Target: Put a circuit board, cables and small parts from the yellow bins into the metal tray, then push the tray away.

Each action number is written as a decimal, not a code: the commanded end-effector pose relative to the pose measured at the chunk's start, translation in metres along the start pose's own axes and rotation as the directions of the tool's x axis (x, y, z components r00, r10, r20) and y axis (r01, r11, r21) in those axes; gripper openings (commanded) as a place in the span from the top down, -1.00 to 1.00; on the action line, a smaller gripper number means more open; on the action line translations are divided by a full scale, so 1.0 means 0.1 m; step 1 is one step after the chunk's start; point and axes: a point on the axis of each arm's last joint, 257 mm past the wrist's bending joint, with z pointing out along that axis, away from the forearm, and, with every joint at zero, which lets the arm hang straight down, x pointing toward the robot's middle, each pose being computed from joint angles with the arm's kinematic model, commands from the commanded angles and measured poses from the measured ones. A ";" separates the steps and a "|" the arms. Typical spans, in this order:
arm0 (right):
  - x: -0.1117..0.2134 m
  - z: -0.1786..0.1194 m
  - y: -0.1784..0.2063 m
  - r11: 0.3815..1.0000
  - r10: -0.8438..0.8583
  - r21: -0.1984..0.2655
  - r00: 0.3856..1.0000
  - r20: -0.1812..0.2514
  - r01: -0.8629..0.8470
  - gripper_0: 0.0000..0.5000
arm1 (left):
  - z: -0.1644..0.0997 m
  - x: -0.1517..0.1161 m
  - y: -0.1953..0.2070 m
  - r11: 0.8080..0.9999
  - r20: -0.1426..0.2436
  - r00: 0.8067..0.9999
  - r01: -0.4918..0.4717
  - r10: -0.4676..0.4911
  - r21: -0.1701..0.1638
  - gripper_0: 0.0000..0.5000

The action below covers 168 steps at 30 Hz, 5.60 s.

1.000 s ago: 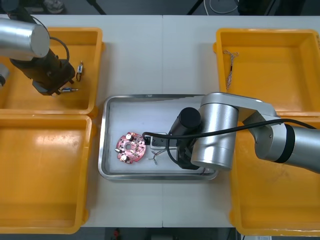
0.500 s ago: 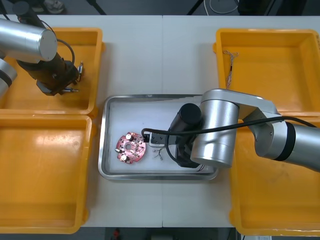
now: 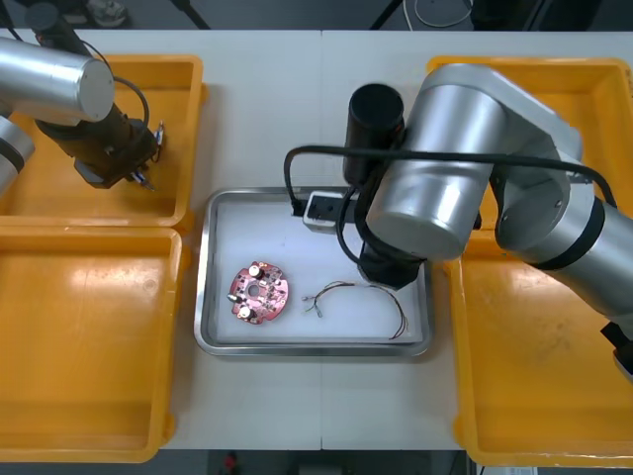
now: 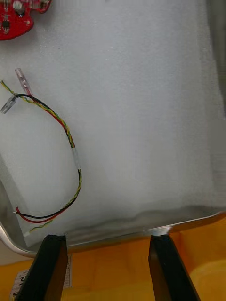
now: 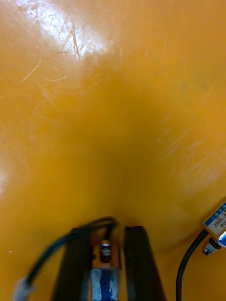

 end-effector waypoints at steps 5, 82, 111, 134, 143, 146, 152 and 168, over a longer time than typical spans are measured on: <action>-0.29 -0.66 -0.60 0.987 0.135 0.061 0.969 0.207 -0.151 -1.00 | 0.16 0.18 0.08 1.000 -0.017 1.000 0.000 -0.001 -0.029 1.00; 0.92 0.41 -2.61 -0.009 0.961 -0.046 -0.021 0.276 -0.999 -1.00 | -0.48 2.33 -0.88 0.661 -0.008 0.669 -0.733 0.743 0.162 1.00; 0.68 0.70 -2.82 -0.119 0.963 -0.087 -0.136 0.233 -0.989 -1.00 | -1.23 2.19 -0.93 0.684 -0.049 0.685 -0.716 0.727 0.142 -1.00; 0.82 0.96 -2.53 -0.112 0.980 -0.029 -0.116 0.164 -0.993 -1.00 | -2.08 0.52 -0.49 0.729 0.044 0.732 -0.681 0.680 0.066 -1.00; 0.91 1.02 -2.57 -0.103 0.976 -0.013 -0.103 0.190 -0.995 -1.00 | -2.06 -0.01 -0.19 0.763 0.034 0.763 -0.646 0.645 0.036 -1.00; 0.92 1.04 -2.55 -0.105 0.977 -0.012 -0.106 0.186 -0.994 -1.00 | -1.99 -0.11 -0.09 0.766 0.021 0.766 -0.643 0.643 0.003 -1.00; 0.99 1.08 -2.52 -0.108 0.978 -0.006 -0.108 0.179 -0.994 -1.00 | -1.71 -0.25 -0.10 0.777 0.021 0.777 -0.629 0.629 0.017 -1.00; 1.17 1.19 -2.44 -0.127 0.979 0.006 -0.125 0.163 -0.992 -1.00 | -1.20 -0.26 -0.55 0.775 0.115 0.778 -0.627 0.617 0.082 -1.00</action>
